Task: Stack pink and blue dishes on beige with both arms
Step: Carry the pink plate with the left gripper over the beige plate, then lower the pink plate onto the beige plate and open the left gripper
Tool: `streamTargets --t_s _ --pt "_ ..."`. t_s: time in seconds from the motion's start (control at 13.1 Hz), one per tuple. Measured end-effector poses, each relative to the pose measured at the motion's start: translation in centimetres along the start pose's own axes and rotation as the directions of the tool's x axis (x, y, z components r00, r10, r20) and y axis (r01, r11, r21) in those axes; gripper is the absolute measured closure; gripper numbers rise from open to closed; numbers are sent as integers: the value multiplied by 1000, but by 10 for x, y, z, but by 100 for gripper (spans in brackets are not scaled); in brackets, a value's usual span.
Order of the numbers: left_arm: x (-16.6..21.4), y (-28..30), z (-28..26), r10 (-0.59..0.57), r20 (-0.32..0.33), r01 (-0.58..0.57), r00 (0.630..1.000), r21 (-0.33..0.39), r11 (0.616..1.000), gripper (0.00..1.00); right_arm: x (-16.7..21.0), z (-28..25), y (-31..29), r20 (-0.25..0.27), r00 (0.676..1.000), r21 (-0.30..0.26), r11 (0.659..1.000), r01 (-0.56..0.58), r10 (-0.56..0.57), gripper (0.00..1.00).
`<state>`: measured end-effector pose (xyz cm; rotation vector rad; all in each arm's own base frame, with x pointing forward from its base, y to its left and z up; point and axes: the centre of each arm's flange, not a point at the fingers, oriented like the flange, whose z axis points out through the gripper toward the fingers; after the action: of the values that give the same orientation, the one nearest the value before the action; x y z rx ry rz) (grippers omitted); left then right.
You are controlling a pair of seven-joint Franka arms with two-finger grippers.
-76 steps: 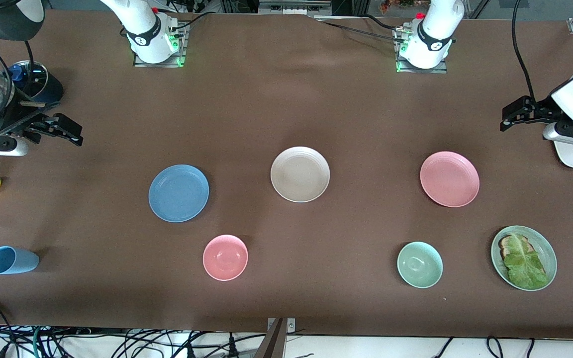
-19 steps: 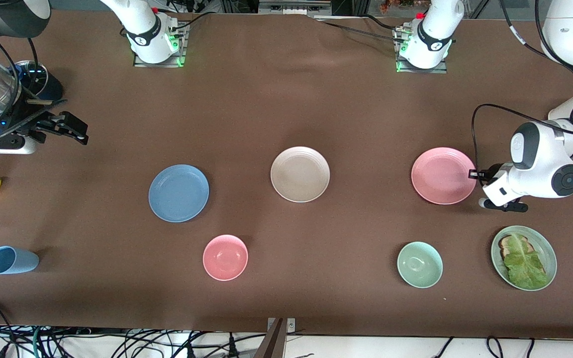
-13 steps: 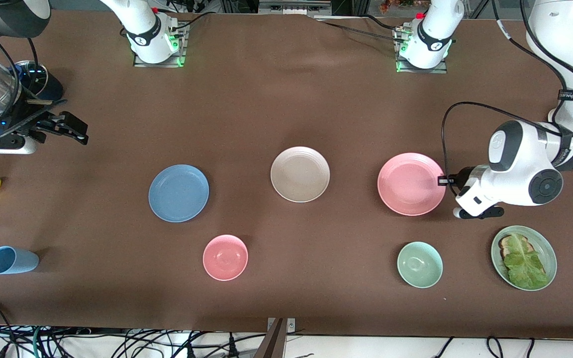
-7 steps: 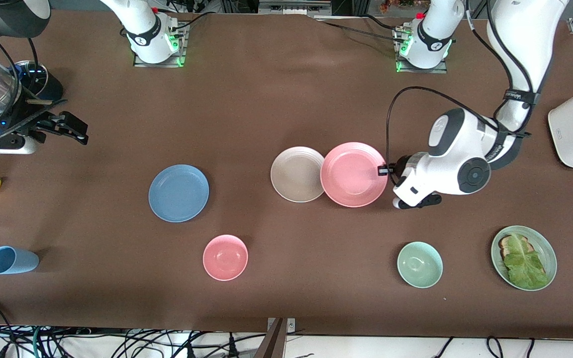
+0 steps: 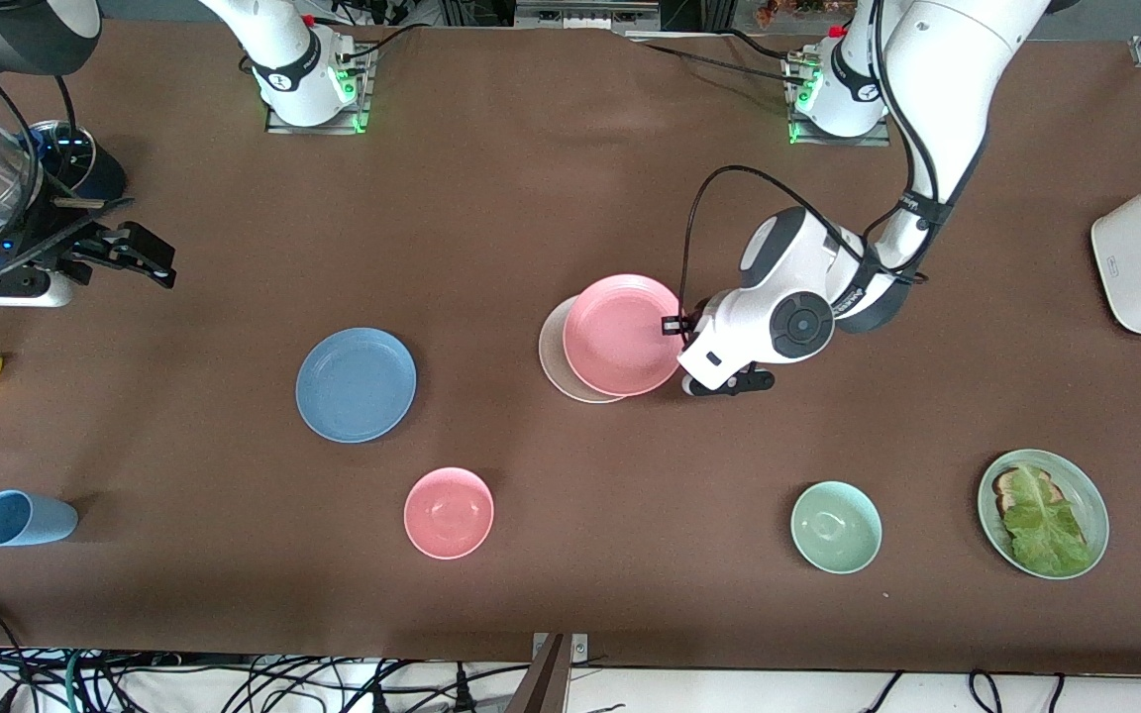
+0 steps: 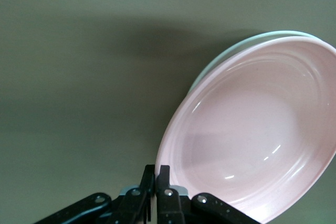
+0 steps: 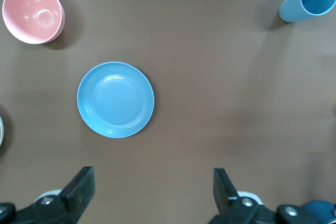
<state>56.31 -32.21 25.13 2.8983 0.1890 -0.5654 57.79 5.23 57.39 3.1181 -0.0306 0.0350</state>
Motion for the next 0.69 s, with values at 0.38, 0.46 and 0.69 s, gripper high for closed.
streamTargets --t_s 0.38,0.46,0.69 --pt "11 7 11 -22 -23 21 1000 -21 1000 79 0 0 0 0 1000 0 1000 0 0 0" --pt "15 6 3 -27 -36 26 999 -30 999 69 0 0 0 0 1000 0 1000 0 0 0" --pt "32 -11 -19 -62 -62 59 996 -46 997 36 0 -1 0 -6 1000 1 1000 0 0 0"
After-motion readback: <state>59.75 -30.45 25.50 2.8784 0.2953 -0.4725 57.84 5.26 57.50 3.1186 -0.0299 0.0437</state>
